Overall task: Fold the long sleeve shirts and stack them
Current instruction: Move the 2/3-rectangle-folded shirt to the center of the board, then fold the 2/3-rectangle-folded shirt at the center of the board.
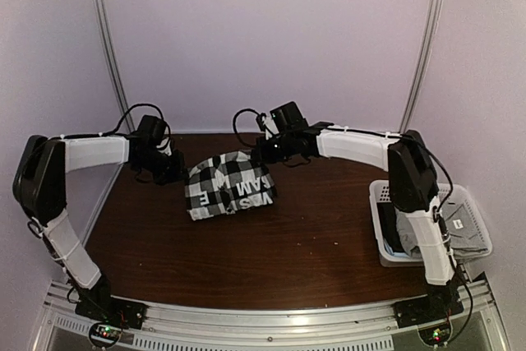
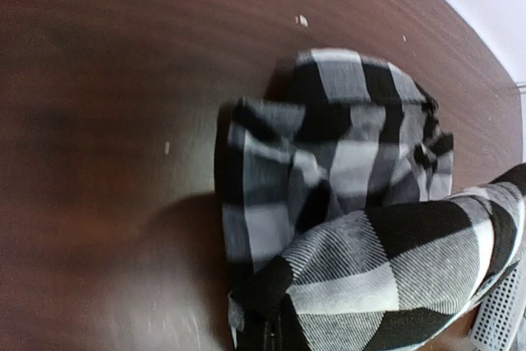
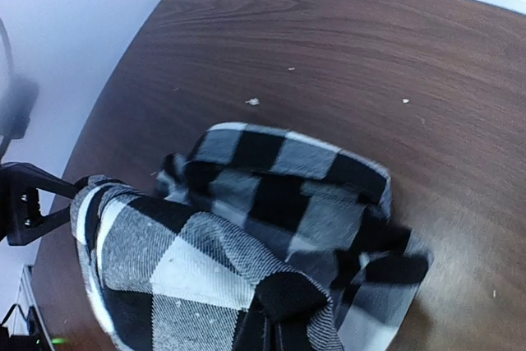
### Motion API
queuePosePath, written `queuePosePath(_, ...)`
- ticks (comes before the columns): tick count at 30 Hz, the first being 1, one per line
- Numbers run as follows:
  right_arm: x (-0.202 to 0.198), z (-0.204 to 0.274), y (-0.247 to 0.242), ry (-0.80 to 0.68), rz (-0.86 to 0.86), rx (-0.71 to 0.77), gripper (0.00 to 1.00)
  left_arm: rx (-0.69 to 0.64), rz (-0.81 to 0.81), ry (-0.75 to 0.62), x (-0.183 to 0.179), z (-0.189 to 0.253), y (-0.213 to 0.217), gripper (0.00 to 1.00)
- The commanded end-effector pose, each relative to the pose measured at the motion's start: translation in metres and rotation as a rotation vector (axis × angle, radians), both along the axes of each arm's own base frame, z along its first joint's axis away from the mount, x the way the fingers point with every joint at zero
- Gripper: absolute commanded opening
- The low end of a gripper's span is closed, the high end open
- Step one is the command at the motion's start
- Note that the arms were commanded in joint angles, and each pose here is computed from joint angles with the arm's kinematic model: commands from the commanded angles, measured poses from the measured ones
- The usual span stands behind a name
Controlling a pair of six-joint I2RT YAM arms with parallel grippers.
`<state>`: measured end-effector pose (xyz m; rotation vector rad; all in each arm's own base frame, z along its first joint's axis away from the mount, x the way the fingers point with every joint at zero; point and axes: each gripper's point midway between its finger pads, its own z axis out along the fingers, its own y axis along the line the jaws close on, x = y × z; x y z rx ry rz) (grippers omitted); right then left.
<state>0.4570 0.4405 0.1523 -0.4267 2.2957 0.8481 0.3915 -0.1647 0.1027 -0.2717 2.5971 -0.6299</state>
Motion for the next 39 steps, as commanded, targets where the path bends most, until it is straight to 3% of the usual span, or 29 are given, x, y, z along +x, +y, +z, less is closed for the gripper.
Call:
queuePosePath(1,0.053,-0.053,-0.001,0.063,-0.052,0.066,0.0,-0.048,-0.104,-0.102,0.074,-0.022,-0.026,0.0)
queuePosePath(5,0.065,-0.09,-0.004,0.13,-0.062,0.09,0.0,-0.108,-0.107,-0.082,0.093,-0.043,-0.041,0.0)
queuePosePath(8,0.052,-0.1,-0.004,0.153,-0.038,0.093,0.0,-0.14,-0.108,-0.07,0.083,-0.048,-0.051,0.0)
queuePosePath(14,-0.002,-0.112,-0.019,0.188,0.01,0.046,0.0,-0.165,-0.096,-0.038,0.026,-0.043,-0.073,0.0)
queuePosePath(22,-0.05,-0.062,-0.047,0.106,0.052,0.043,0.0,-0.146,-0.052,-0.099,-0.032,-0.001,-0.072,0.0)
queuePosePath(28,-0.043,-0.051,-0.064,0.055,0.011,0.025,0.0,-0.107,-0.052,-0.148,-0.017,0.014,-0.068,0.0)
queuePosePath(39,0.018,-0.051,-0.069,0.029,-0.054,0.063,0.0,-0.08,-0.003,-0.167,0.056,-0.002,-0.036,0.0)
